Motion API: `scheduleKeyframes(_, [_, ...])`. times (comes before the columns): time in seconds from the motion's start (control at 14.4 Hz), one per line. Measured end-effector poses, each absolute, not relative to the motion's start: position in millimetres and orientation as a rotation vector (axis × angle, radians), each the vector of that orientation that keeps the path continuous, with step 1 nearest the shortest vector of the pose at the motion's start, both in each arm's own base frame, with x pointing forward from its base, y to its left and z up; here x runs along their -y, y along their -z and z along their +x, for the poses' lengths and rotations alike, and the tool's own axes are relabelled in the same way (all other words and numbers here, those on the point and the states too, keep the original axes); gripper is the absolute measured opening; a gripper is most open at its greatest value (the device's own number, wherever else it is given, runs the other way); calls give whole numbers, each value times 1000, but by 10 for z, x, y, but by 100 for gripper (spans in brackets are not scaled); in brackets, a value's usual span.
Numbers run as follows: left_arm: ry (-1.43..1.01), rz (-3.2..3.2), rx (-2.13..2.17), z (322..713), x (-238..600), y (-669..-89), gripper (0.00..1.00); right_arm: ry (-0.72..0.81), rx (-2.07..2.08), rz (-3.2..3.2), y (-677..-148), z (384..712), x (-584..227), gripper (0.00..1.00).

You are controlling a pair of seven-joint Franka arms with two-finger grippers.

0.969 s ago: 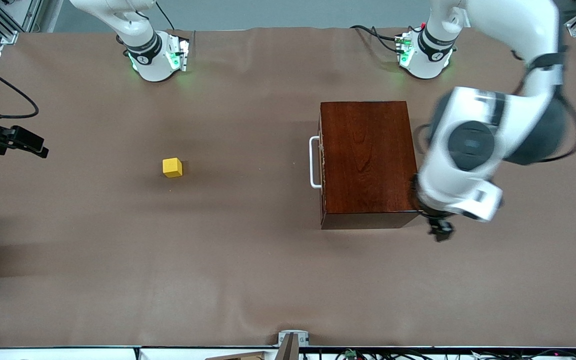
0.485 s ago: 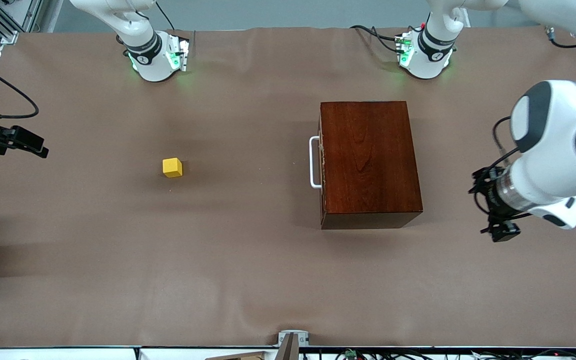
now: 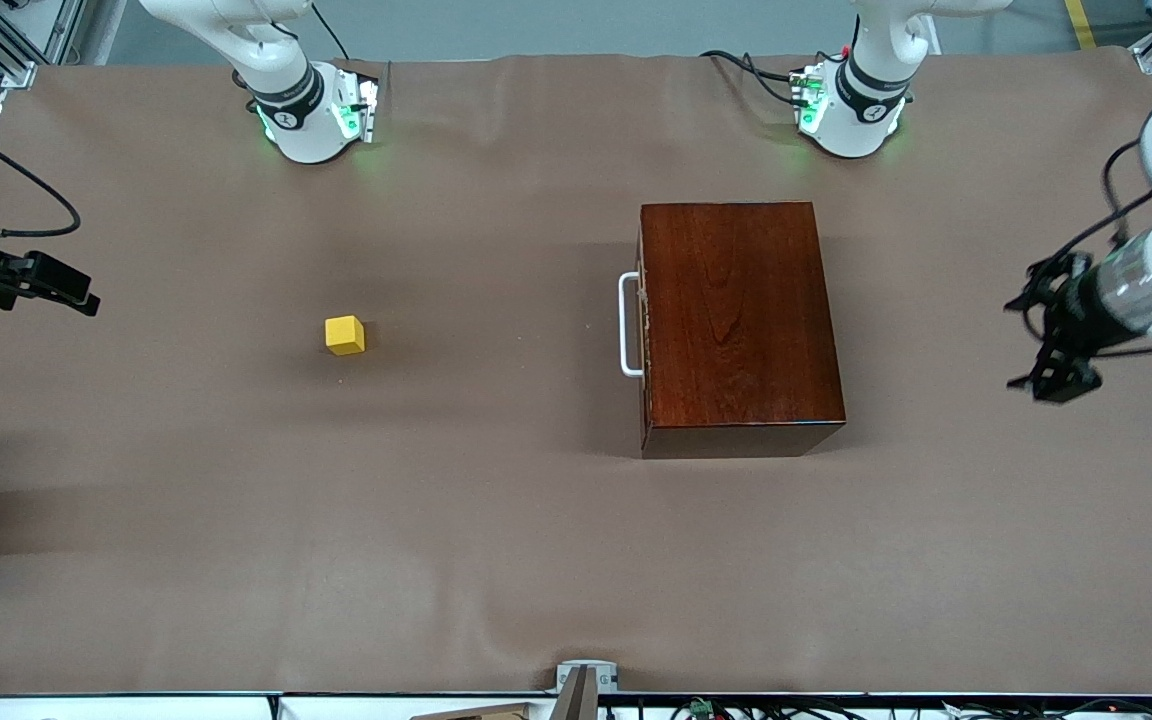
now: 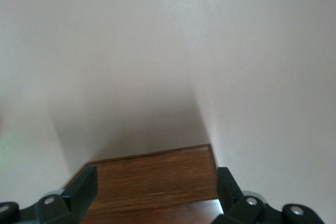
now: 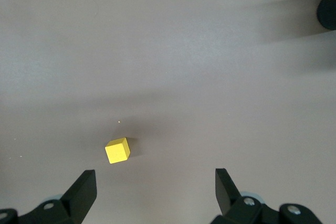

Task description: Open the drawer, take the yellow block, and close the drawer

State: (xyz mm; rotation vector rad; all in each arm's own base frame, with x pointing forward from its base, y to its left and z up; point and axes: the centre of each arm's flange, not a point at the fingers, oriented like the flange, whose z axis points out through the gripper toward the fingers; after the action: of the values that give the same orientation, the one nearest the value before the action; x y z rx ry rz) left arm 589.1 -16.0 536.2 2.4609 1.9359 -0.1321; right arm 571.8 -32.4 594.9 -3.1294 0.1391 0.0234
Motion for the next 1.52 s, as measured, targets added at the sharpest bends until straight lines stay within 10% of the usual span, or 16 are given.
scheduleKeyframes(1.52, [18, 3105, -175, 5476, -31, -6006, 100, -39, -138, -3129, -5940, 5708, 320, 100])
